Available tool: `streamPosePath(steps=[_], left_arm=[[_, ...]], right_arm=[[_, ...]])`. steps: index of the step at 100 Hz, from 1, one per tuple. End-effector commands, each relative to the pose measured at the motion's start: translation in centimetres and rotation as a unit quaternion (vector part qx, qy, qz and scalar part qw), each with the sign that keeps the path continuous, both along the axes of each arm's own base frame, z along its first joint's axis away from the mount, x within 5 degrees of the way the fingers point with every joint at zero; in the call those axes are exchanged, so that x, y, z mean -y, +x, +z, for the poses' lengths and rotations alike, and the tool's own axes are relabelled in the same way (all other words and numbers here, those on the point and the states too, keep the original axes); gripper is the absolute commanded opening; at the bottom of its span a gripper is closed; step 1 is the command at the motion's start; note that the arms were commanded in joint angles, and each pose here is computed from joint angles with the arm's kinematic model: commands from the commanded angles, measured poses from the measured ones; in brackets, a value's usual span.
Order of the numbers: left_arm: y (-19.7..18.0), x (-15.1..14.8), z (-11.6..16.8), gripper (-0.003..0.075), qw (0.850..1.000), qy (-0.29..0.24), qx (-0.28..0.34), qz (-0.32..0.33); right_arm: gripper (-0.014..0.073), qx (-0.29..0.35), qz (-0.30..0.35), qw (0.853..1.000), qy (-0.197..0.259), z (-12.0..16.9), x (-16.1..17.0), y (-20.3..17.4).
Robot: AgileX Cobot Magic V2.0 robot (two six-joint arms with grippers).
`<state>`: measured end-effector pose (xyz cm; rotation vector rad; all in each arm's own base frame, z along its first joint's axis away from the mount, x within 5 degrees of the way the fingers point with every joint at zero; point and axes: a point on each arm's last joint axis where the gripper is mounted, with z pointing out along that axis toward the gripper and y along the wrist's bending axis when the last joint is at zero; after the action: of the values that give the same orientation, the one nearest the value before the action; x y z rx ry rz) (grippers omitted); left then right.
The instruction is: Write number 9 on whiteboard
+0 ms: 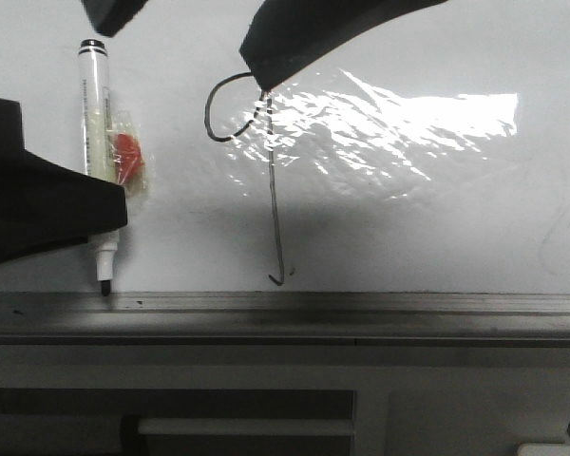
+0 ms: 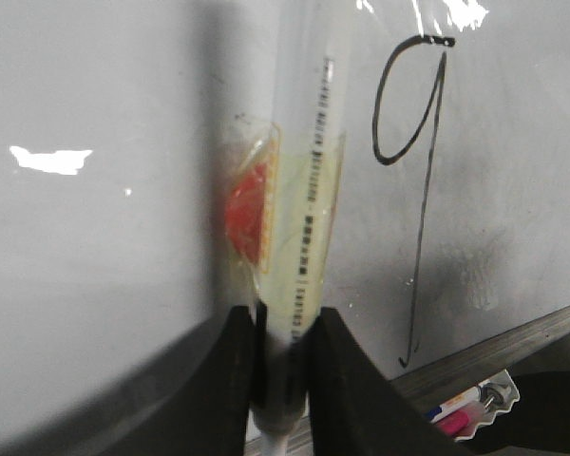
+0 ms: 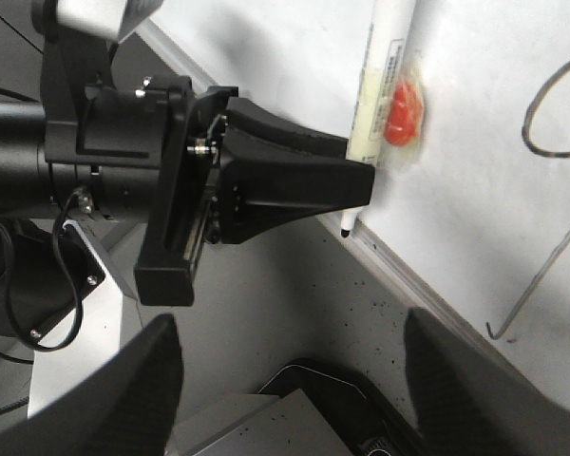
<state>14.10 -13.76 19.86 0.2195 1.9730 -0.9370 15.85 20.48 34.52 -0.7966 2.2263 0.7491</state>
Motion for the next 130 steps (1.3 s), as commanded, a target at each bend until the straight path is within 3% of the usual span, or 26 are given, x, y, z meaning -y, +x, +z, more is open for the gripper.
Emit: streamPosePath(steps=[1, 16, 23, 65, 72, 80, 87, 90, 106, 130], left_arm=[[0.4, 0.5, 1.5, 0.0078, 0.999, -0.044, 0.032, -0.001], [0.4, 0.5, 1.7, 0.0335, 0.998, -0.053, 0.04, -0.002], [0.4, 0.6, 2.0, 0.0399, 0.997, -0.066, 0.052, -0.003], [0.0, 0.5, 3.0, 0.0409, 0.991, -0.094, 0.089, -0.017], [-0.3, 0.2, 3.4, 0.0409, 0.99, -0.102, 0.099, -0.018], [-1.0, -0.4, 4.0, 0.0407, 0.986, -0.115, 0.118, -0.021], [-1.8, -1.1, 4.4, 0.0365, 0.983, -0.126, 0.135, -0.023], [-2.1, -1.3, 4.4, 0.0339, 0.982, -0.127, 0.14, -0.026], [-4.6, -2.8, 4.8, -0.0015, 0.971, -0.121, 0.198, -0.064], [-7.1, -5.0, 3.5, -0.002, 0.962, -0.128, 0.23, -0.067]], right_arm=[[0.044, 0.03, -0.005, 0.999, 0.042, 2.0, 0.0, 0.0], [0.044, 0.028, -0.005, 0.999, 0.04, 1.9, 0.0, 0.0], [0.044, 0.028, -0.005, 0.999, 0.04, 1.9, 0.0, 0.0], [0.0433, 0.033, -0.003, 0.999, 0.031, 1.9, 0.1, 0.0], [0.0356, 0.049, -0.001, 0.999, 0.018, 1.9, 0.3, 0.1], [0.0168, 0.069, -0.001, 0.998, 0.01, 2.0, 0.6, 0.1], [-0.0029, 0.088, -0.004, 0.996, 0.016, 2.1, 1.1, -0.1], [-0.0071, 0.094, -0.006, 0.995, 0.022, 2.0, 1.2, -0.2], [-0.0062, 0.147, -0.024, 0.986, 0.071, 1.2, 3.3, -1.6], [-0.0062, 0.249, -0.053, 0.954, 0.158, -2.2, 8.0, -5.0]])
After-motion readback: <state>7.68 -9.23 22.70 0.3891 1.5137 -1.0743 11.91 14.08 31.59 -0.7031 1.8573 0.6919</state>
